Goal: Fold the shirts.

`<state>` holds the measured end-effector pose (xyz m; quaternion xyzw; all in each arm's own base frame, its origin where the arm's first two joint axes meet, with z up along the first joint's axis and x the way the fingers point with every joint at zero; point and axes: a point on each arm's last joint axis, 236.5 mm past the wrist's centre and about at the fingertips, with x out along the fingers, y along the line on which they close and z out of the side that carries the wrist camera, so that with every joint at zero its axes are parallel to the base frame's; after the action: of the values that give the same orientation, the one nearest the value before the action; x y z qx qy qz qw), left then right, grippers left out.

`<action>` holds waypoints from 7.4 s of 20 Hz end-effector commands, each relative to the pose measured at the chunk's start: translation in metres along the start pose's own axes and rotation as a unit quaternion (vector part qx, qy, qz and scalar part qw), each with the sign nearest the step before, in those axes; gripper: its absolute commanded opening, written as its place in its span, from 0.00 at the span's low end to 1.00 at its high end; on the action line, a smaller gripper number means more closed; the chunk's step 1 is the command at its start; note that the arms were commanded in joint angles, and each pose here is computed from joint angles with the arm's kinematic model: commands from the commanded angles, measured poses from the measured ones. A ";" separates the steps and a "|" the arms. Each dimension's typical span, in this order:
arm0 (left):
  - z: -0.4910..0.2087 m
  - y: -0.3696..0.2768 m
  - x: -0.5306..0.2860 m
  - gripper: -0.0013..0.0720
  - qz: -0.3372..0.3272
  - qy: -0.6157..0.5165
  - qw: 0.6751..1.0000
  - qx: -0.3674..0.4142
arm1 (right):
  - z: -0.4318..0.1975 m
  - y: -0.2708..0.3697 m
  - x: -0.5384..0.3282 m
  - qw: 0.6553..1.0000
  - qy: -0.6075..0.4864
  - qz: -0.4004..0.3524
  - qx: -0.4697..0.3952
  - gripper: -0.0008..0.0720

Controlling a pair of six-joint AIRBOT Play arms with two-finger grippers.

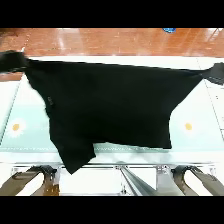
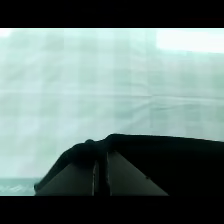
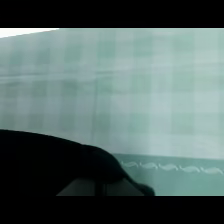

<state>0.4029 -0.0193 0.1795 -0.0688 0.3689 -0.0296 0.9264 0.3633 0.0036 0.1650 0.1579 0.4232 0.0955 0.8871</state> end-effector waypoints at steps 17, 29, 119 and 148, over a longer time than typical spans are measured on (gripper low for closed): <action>-0.127 0.010 0.208 0.04 -0.082 0.322 0.941 -0.057 | -0.110 -0.102 0.172 0.936 0.348 0.018 0.052 0.05; -0.182 0.013 0.179 0.68 -0.075 0.452 0.887 -0.056 | -0.150 -0.092 0.181 0.916 0.380 0.023 0.121 0.59; -0.084 -0.036 0.231 0.04 -0.215 0.276 0.902 -0.252 | -0.075 -0.088 0.172 0.941 0.125 0.167 0.264 0.05; -0.102 -0.049 0.079 0.70 -0.113 0.145 0.983 -0.024 | -0.106 -0.135 0.209 0.946 0.128 0.062 0.291 0.58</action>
<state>0.3980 -0.0664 0.0658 -0.1425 0.4930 -0.1171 0.8503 0.4059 -0.0598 -0.0848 0.4183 0.5181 0.0264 0.7456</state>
